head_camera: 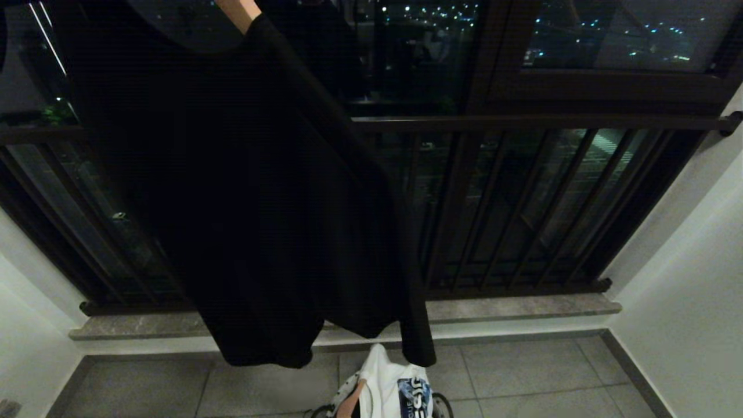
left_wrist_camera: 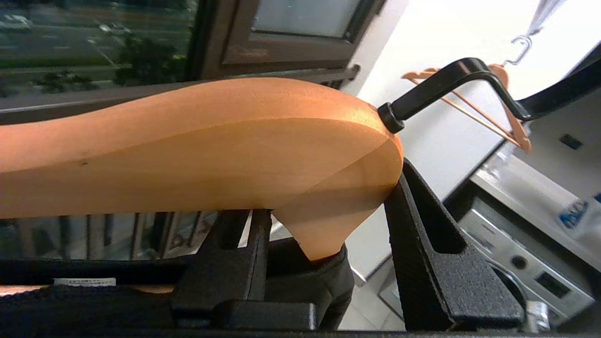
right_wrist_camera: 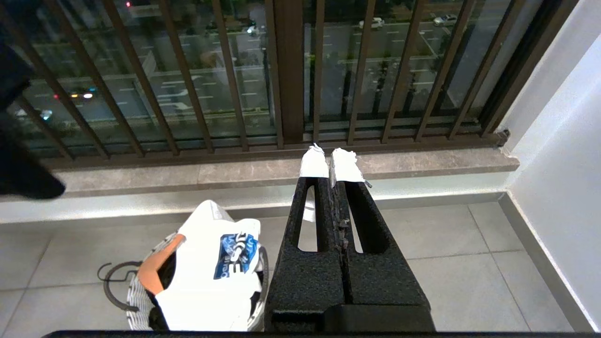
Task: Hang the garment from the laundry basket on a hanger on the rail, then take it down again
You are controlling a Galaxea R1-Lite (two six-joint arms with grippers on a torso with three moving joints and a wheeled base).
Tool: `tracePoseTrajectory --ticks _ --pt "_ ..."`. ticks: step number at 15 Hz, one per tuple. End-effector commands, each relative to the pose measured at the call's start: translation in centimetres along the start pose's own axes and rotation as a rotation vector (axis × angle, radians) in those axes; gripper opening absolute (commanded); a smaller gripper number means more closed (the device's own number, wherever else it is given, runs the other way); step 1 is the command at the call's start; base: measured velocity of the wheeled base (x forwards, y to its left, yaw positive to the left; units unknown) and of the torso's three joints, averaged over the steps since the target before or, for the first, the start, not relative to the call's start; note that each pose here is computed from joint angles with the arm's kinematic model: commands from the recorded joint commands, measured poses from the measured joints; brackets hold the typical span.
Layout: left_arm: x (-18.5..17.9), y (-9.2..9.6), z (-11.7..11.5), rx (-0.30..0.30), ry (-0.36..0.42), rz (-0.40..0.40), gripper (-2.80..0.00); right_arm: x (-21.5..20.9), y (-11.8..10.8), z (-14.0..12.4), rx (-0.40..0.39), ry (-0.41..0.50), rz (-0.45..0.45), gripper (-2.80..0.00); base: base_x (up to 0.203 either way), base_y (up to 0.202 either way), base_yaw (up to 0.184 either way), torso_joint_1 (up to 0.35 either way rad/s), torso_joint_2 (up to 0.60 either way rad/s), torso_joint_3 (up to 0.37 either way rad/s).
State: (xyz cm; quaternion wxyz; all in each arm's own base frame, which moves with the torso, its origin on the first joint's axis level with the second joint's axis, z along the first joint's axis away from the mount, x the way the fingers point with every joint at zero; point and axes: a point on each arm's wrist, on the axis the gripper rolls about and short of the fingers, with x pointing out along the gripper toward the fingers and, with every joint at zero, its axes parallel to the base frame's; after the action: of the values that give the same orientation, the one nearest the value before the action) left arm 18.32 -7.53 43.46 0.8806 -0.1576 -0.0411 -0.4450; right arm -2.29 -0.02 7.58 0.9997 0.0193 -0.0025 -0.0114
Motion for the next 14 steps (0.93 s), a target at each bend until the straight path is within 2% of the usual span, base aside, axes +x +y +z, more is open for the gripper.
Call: tracePoseTrajectory --ticks 1,3,6,10,14 --pt "0.1 0.4 -0.1 0.000 -0.003 0.005 -2.80 0.0 0.0 0.0 0.000 0.000 0.000 -2.80 0.000 0.000 0.000 0.000 0.00 0.000" --pt "0.1 0.5 -0.1 0.000 -0.002 0.005 -2.80 0.0 0.0 0.0 0.000 -0.002 0.000 -2.80 0.000 0.000 0.000 0.000 0.00 0.000" --pt "-0.3 1.0 0.0 0.008 0.024 -0.036 -2.80 0.0 0.0 0.0 0.000 0.000 0.000 -2.80 0.000 0.000 0.000 0.000 0.00 0.000" --pt "-0.5 2.2 0.2 0.023 0.020 -0.020 -2.80 0.0 0.0 0.0 -0.002 -0.002 0.002 -2.80 0.000 0.000 0.000 0.000 0.00 0.000" --pt "-1.2 2.7 0.5 0.038 0.042 -0.060 -2.80 0.0 0.0 0.0 -0.006 -0.002 0.002 -2.80 0.000 0.000 0.000 0.000 0.00 0.000"
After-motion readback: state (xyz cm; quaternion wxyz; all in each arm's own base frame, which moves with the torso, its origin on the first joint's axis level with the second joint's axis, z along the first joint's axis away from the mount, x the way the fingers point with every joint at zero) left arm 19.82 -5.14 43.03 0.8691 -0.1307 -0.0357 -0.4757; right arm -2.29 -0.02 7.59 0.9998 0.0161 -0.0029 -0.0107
